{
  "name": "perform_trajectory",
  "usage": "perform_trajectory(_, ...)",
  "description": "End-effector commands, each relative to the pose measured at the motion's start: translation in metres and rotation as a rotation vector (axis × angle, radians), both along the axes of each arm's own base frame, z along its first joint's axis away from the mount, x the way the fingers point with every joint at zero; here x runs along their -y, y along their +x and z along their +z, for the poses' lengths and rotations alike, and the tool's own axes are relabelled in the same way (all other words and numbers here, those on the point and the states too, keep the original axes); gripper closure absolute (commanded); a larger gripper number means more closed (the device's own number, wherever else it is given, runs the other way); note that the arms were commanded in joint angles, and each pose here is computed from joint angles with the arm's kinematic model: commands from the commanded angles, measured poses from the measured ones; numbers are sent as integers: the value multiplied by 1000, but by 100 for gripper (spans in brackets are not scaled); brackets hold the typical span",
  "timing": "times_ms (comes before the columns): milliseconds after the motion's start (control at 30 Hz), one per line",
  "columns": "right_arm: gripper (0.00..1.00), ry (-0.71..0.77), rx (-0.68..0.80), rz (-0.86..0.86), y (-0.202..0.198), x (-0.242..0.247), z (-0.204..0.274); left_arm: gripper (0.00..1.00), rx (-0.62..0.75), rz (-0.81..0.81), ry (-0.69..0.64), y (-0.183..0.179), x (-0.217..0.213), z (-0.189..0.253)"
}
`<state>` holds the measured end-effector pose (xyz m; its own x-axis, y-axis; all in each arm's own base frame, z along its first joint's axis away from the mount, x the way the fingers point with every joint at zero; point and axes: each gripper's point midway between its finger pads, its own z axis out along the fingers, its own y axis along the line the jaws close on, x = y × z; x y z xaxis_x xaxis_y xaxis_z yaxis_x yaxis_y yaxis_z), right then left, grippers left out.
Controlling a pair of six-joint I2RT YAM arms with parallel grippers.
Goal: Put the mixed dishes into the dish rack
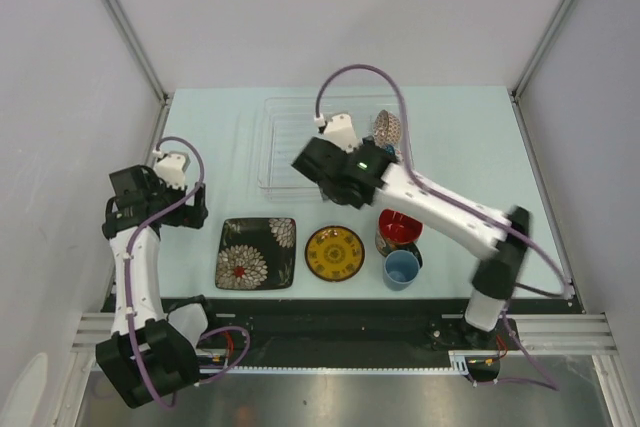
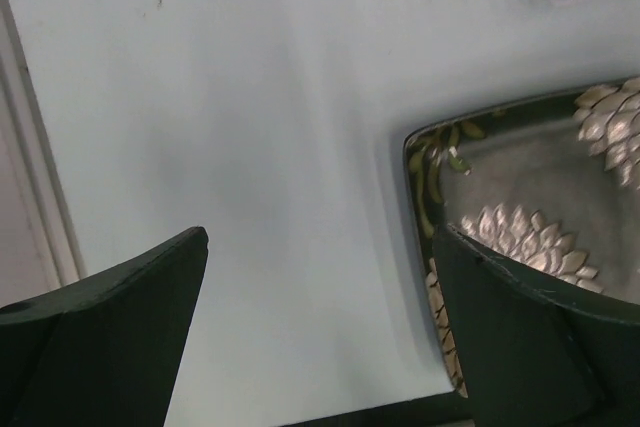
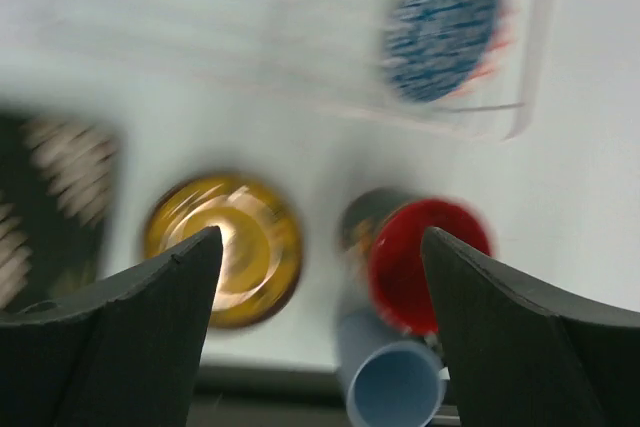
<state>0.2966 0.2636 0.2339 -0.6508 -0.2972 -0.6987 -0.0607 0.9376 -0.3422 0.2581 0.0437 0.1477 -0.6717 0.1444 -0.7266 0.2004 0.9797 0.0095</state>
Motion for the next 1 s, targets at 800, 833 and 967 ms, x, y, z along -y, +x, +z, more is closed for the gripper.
perform_trajectory(800,20,632,-469,527,-116,-173,-144,1,-113,-474,363,-61,-15,-85)
perform_trajectory(833,20,644,-492,532,-118,-175,-147,0,-110,-476,364,-60,-14,-85)
perform_trajectory(967,21,655,-502,508,-111,-176,-157,0,-103,-479,370,-59,-15,-91)
